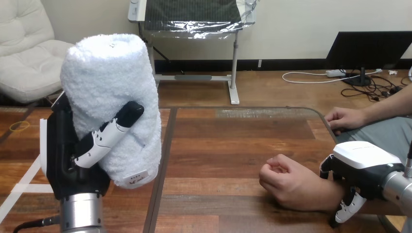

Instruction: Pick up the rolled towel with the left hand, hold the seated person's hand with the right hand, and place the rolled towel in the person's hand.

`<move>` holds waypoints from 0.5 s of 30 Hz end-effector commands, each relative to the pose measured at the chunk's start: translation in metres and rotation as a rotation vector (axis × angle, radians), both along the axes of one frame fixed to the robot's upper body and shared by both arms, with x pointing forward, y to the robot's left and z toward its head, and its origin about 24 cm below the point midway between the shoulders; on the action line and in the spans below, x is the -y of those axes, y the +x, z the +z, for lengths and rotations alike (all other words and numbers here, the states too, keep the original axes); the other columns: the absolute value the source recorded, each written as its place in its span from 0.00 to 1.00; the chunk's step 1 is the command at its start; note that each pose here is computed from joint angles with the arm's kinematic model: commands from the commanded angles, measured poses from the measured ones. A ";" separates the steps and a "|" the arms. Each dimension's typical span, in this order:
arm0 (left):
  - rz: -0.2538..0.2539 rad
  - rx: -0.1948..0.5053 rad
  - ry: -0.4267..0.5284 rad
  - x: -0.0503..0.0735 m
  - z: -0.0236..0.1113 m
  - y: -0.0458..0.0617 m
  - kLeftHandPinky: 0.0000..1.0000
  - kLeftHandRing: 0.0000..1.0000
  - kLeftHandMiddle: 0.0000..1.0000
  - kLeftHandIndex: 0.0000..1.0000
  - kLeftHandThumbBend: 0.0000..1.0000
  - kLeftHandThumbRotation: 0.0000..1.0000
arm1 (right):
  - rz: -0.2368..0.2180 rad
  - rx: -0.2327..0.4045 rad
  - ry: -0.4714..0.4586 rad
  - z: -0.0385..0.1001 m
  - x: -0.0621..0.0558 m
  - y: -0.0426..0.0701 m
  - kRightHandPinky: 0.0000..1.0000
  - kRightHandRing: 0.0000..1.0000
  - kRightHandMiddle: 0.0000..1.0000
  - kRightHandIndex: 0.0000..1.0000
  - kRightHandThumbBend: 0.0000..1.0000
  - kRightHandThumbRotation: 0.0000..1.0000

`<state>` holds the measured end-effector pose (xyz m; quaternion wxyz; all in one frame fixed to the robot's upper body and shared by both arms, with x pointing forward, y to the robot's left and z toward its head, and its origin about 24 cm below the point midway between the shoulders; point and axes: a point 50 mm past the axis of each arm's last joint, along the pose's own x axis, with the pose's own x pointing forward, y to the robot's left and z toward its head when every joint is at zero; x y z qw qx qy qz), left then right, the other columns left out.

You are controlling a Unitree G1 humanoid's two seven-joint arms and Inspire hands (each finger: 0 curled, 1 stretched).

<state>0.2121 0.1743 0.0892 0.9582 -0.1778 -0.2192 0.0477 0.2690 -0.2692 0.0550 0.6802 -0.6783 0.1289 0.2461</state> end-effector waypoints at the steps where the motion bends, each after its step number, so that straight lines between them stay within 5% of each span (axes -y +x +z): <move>1: 0.001 0.107 -0.010 0.001 0.022 0.003 0.13 0.20 0.28 0.35 0.37 0.00 | -0.016 -0.065 -0.003 -0.009 0.003 -0.006 0.15 0.23 0.34 0.54 1.00 0.04; 15: -0.005 0.103 -0.010 0.000 0.020 0.004 0.13 0.20 0.28 0.35 0.39 0.00 | -0.013 -0.037 0.035 -0.006 0.001 -0.006 0.15 0.23 0.33 0.44 0.96 0.00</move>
